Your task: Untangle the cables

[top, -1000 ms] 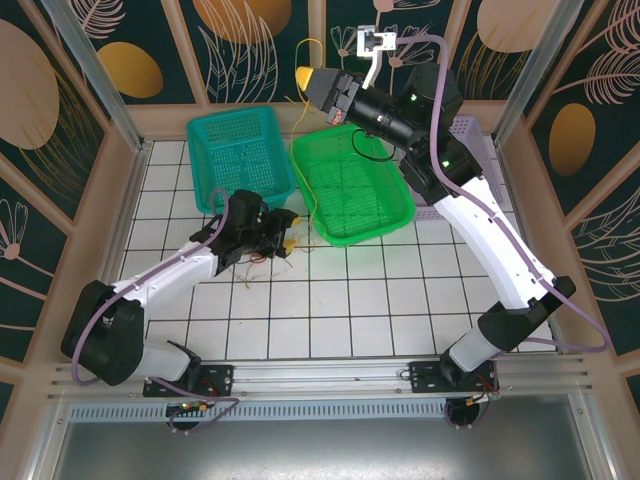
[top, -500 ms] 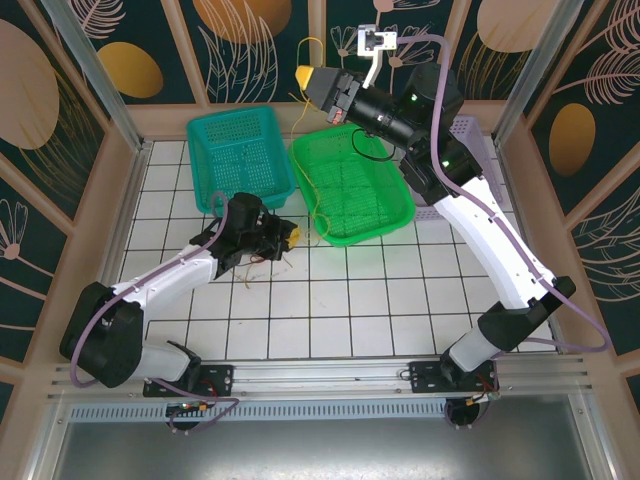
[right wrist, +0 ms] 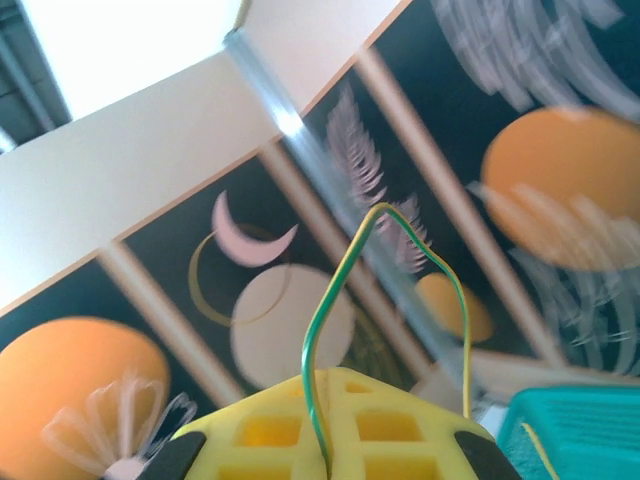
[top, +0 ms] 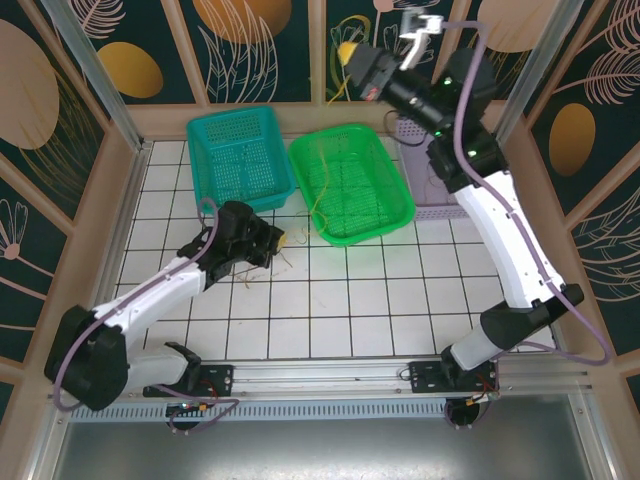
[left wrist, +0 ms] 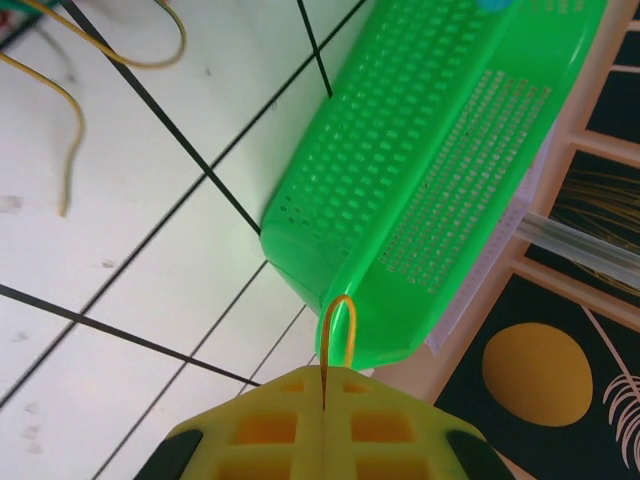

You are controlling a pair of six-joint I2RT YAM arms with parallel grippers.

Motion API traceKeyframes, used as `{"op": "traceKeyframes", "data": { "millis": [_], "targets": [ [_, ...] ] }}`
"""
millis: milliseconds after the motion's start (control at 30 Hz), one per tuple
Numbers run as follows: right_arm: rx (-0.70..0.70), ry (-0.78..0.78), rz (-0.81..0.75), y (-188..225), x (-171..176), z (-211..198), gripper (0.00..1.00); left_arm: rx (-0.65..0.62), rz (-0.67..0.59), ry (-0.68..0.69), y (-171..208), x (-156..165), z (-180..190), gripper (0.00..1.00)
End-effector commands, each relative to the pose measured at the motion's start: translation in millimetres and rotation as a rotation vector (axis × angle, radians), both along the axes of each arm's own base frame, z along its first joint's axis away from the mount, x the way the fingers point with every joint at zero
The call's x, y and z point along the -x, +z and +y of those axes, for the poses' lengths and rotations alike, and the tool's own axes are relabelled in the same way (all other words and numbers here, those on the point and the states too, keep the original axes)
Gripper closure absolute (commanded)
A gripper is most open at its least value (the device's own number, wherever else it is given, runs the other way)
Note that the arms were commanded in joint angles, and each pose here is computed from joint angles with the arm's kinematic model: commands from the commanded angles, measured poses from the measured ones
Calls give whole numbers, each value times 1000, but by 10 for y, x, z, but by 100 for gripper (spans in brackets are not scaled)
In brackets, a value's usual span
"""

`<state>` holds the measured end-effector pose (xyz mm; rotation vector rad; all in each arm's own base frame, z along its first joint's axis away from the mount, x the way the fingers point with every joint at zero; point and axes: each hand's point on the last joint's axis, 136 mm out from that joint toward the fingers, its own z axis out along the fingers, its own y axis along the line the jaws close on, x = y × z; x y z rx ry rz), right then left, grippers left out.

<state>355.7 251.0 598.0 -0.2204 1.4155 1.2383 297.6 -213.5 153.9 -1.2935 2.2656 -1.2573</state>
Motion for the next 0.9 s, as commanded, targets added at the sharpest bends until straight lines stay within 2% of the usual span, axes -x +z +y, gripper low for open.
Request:
{"op": "traceKeyframes", "data": {
  "millis": [0, 200, 400, 600, 867],
  "targets": [
    [-34, -162, -121, 446, 109, -639, 100, -115, -39, 42, -100, 148, 288, 100],
    [-61, -378, -128, 491, -249, -1434, 100, -176, -34, 83, -203, 372, 550, 100],
    [-93, -510, -132, 547, -546, -2028, 100, -224, -30, 133, -241, 526, 771, 100],
    [-133, -589, -146, 664, -813, -2425, 100, -306, 32, 133, -399, 739, 956, 100],
    [-149, -640, -115, 585, -1225, -2720, 100, -394, 71, 155, -488, 995, 1224, 100]
  ]
}}
